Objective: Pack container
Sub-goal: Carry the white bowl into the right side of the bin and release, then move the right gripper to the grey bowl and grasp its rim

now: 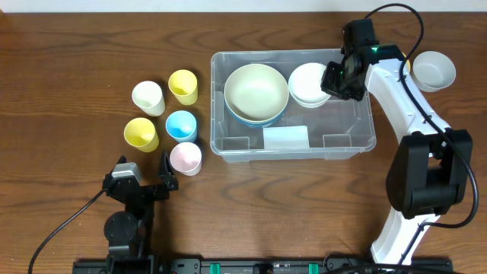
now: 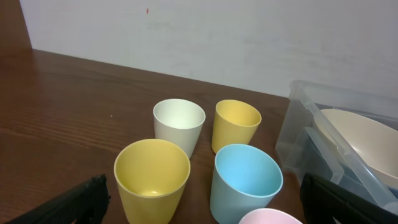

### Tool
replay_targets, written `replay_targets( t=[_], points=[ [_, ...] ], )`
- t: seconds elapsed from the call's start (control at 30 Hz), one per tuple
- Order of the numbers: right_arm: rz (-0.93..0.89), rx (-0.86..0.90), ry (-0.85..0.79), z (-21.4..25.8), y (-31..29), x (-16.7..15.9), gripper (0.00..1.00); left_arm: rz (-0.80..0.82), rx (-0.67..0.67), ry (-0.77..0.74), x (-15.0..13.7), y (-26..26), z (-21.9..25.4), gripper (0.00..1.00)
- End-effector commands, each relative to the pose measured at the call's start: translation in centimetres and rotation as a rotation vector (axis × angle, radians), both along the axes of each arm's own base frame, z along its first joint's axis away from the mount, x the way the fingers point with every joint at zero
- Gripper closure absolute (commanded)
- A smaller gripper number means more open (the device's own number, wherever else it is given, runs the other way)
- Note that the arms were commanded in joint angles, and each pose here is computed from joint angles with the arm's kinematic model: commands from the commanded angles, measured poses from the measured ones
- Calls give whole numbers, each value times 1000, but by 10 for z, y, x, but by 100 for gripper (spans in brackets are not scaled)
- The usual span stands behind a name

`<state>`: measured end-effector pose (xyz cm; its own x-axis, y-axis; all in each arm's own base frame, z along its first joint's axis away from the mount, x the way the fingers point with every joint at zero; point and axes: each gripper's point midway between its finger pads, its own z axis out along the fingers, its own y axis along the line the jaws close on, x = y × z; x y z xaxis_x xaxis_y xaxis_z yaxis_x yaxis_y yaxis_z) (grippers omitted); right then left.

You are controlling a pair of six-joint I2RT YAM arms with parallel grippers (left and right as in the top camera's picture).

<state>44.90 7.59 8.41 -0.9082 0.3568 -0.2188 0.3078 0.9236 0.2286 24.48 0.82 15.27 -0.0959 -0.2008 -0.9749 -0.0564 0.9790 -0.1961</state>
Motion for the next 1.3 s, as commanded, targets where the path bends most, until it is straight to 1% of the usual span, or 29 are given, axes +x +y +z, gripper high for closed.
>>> replay_targets(
  t=[0.0, 0.1, 0.27, 0.6, 0.7, 0.8, 0.83, 0.87, 0.93, 0.97, 1.03, 1.1, 1.17, 1.27],
  points=[
    [0, -11, 14, -7, 0, -1, 87, 26, 9, 50, -1, 5, -16, 2],
    [0, -11, 17, -9, 0, -1, 87, 26, 9, 50, -1, 5, -16, 2],
    [0, -12, 19, -10, -1, -1, 78, 26, 9, 50, -1, 5, -16, 2],
    [1, -10, -1, -8, 0, 4, 71, 26, 9, 50, -1, 5, -16, 2],
    [37, -16, -46, 4, 1, 12, 68, 26, 9, 50, -1, 5, -16, 2],
    [64, -21, -101, 36, 1, 20, 64, 26, 9, 50, -1, 5, -16, 2],
    [71, -24, -125, 49, 0, 24, 62, 26, 9, 50, -1, 5, -16, 2],
    [75, -26, -157, 66, -1, 28, 55, 26, 9, 50, -1, 5, -16, 2],
    [83, -35, -226, 100, -5, 35, 27, 26, 9, 50, -1, 5, -16, 2],
    [83, -46, -270, 119, -10, 40, 15, 25, 9, 50, -1, 5, -16, 2],
    [45, -91, -350, 157, -28, 46, 2, 26, 9, 50, -1, 5, -16, 2],
    [-29, -160, -402, 186, -56, 48, 1, 26, 9, 50, -1, 5, -16, 2],
    [-153, -228, -428, 206, -93, 46, 1, 26, 9, 50, -1, 5, -16, 2],
    [-372, -299, -429, 214, -158, 39, 1, 26, 9, 50, -1, 5, -16, 2]
  ],
)
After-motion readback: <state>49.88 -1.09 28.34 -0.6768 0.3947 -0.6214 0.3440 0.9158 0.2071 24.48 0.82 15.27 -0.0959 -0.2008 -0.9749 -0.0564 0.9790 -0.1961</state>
